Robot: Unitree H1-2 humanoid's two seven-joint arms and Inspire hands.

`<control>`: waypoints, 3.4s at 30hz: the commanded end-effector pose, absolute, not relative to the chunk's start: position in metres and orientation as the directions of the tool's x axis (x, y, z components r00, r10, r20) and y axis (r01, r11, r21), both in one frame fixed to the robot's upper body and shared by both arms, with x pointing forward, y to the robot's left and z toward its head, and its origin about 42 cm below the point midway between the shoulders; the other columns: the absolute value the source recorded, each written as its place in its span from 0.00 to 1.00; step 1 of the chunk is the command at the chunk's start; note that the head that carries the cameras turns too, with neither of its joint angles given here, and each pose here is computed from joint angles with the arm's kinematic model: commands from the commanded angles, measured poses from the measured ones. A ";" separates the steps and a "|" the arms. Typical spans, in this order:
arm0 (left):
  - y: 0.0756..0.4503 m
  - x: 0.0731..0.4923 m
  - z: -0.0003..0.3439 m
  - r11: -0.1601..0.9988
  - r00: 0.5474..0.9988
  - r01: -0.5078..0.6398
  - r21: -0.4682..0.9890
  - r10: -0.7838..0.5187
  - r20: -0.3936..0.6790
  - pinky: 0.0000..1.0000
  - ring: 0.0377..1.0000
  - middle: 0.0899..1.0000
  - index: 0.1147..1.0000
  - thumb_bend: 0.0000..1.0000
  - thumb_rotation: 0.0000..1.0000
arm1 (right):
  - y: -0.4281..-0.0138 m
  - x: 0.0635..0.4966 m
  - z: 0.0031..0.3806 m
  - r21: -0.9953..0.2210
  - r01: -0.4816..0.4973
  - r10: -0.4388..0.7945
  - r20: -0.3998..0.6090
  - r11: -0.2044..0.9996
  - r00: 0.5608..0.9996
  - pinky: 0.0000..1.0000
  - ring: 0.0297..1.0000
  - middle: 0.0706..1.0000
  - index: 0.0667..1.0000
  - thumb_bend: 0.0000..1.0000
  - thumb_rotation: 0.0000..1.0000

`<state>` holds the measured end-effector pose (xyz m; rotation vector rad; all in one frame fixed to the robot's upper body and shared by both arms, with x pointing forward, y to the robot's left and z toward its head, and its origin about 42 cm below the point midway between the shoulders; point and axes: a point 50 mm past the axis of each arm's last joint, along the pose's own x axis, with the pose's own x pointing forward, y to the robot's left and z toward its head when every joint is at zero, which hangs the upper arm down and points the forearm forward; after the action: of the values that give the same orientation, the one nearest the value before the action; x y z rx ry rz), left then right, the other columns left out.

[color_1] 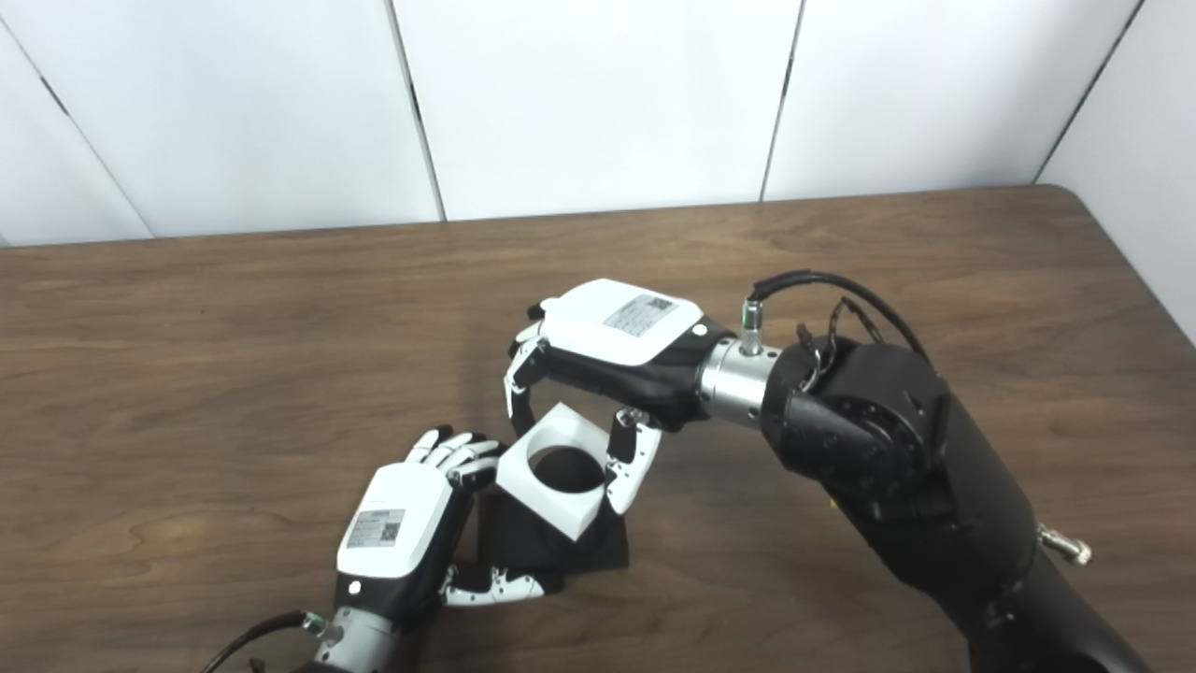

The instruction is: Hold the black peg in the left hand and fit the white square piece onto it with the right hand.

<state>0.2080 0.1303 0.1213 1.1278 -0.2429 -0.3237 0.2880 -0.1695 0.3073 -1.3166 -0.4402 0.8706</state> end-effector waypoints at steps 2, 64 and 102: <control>0.126 0.204 0.116 0.347 0.916 0.180 0.921 -0.401 -0.028 0.94 0.86 0.78 0.42 0.52 0.05 | -0.167 0.288 0.319 -0.973 -0.228 0.774 -0.129 0.020 0.620 0.97 0.86 0.71 0.44 0.52 0.13; 0.128 0.208 0.117 0.307 0.936 0.188 0.933 -0.344 -0.076 0.94 0.88 0.90 0.94 0.92 0.60 | -0.167 0.282 0.301 -0.931 -0.343 0.683 -0.332 -0.126 0.650 0.97 0.97 0.90 0.96 0.97 0.44; 0.300 0.195 0.212 0.921 0.995 0.057 0.385 -0.085 0.056 0.92 0.95 0.97 1.00 0.89 0.67 | -0.236 0.295 0.298 -0.880 -0.376 0.579 -0.152 0.289 0.801 0.90 0.99 0.97 1.00 0.80 0.69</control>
<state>0.1951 0.2944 0.2052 0.4241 0.0102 -0.1300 0.2960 -0.2281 0.2947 -1.1532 -0.2003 0.6948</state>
